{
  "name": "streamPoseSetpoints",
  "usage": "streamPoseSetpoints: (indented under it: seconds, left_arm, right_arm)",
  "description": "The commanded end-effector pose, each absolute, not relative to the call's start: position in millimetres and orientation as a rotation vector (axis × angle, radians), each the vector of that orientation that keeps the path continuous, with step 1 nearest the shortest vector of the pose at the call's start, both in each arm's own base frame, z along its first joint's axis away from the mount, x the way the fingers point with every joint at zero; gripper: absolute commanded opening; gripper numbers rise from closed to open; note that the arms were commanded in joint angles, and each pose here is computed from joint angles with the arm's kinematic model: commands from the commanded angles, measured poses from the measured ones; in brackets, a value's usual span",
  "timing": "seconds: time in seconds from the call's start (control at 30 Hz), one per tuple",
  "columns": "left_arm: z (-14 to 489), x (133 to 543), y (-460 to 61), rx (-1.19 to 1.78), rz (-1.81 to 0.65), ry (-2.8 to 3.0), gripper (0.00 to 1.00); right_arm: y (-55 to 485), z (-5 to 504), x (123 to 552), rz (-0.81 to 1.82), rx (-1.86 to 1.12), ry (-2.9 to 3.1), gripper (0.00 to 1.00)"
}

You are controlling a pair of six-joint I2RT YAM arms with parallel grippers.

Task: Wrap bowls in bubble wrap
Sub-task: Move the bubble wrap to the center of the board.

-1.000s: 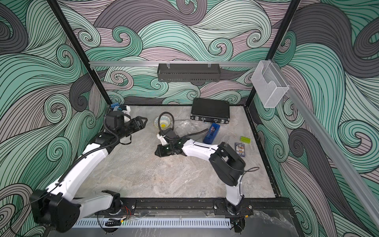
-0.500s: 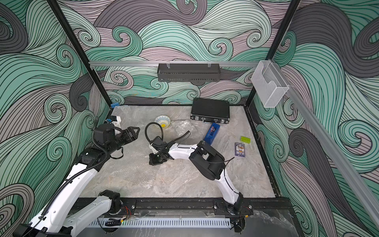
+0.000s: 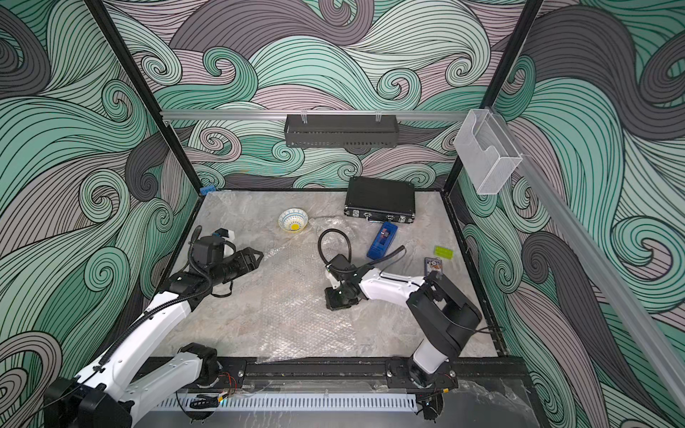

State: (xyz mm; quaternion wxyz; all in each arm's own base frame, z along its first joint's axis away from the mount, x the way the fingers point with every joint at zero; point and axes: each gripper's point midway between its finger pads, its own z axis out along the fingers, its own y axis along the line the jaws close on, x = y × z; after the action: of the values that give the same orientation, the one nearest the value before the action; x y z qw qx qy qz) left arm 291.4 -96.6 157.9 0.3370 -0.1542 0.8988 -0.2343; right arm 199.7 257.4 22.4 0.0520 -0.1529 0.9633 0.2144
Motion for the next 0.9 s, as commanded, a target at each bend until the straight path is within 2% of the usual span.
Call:
streamPoseSetpoints:
  seconds: [0.0, 0.17, 0.3, 0.33, 0.5, 0.6, 0.7, 0.87]
  left_arm:
    - [152.2, 295.5, -103.4, -0.410, -0.664, 2.359, 0.71]
    - [140.8, 300.3, -103.0, -0.424, -0.634, 2.407, 0.71]
    - [122.7, 306.1, -109.7, -0.429, -0.662, 2.444, 0.71]
    - [115.4, 308.4, -113.9, -0.426, -0.684, 2.462, 0.69]
    - [80.8, 321.3, -146.0, -0.405, -0.880, 2.526, 0.49]
    - [54.3, 322.9, -156.4, -0.415, -0.902, 2.585, 0.37]
    - [33.7, 323.1, -156.0, -0.445, -0.861, 2.629, 0.32]
    - [21.3, 331.1, -140.0, -0.478, -0.693, 2.671, 0.32]
  right_arm:
    - [250.5, 31.9, 205.3, 0.661, -0.483, 2.899, 0.25]
    - [291.1, 69.3, 218.4, 0.903, -0.523, 2.775, 0.27]
    - [314.9, 92.5, 242.7, 0.920, -0.539, 2.723, 0.29]
    - [320.9, 98.1, 249.6, 0.922, -0.544, 2.711, 0.29]
    - [343.5, 118.6, 284.6, 0.918, -0.529, 2.638, 0.30]
    - [350.0, 125.8, 307.8, 0.886, -0.486, 2.640, 0.30]
    - [356.7, 125.8, 341.9, 0.823, -0.383, 2.647, 0.36]
    - [363.0, 130.0, 392.0, 0.710, -0.230, 2.622, 0.44]
